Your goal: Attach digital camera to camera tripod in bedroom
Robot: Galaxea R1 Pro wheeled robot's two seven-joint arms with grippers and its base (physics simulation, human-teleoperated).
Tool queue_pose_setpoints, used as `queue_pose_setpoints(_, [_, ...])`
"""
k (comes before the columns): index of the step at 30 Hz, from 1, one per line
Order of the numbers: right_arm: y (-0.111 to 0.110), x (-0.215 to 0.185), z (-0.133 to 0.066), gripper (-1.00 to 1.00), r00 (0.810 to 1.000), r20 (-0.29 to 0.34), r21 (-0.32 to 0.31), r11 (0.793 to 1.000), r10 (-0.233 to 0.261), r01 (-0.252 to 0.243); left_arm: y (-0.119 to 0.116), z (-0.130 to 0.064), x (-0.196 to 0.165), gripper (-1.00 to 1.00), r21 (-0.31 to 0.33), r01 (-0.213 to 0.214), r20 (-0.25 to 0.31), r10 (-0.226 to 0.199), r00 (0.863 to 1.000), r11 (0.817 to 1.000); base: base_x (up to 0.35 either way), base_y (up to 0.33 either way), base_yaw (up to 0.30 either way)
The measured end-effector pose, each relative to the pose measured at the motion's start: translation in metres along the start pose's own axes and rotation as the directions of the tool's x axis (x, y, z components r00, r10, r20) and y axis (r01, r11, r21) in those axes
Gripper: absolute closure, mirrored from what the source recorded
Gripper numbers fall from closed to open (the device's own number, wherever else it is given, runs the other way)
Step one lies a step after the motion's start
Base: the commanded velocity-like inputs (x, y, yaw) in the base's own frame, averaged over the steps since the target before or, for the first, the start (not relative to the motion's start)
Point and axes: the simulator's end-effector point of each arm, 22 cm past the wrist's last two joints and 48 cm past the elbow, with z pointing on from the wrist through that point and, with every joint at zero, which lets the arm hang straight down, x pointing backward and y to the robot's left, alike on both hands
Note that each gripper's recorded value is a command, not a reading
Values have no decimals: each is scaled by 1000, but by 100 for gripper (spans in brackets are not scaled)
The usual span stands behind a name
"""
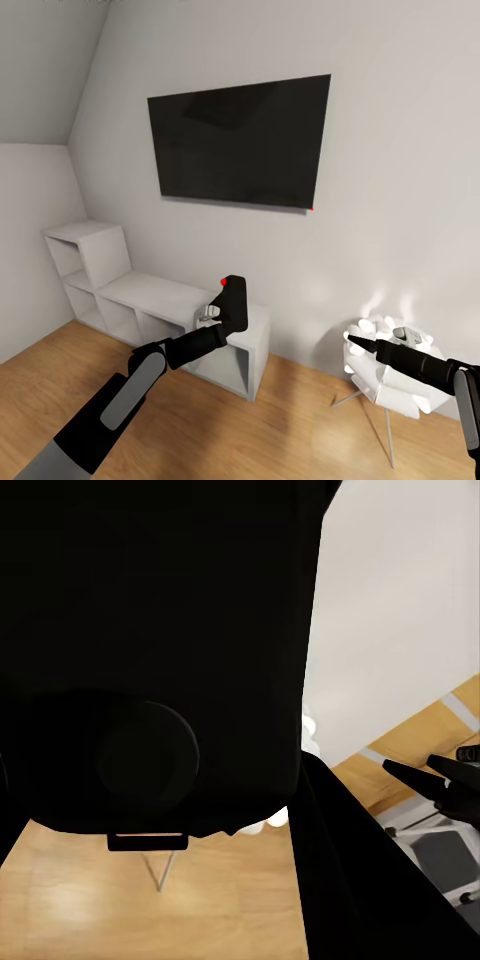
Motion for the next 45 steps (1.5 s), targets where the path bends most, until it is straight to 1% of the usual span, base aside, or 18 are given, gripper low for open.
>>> queue_pose_setpoints(45, [43,-64,-25,-100,1000,-2,-2,1000,5,-5,-50,-10,-62,100,-10,-2,-2,2,1000,1000,0,0,0])
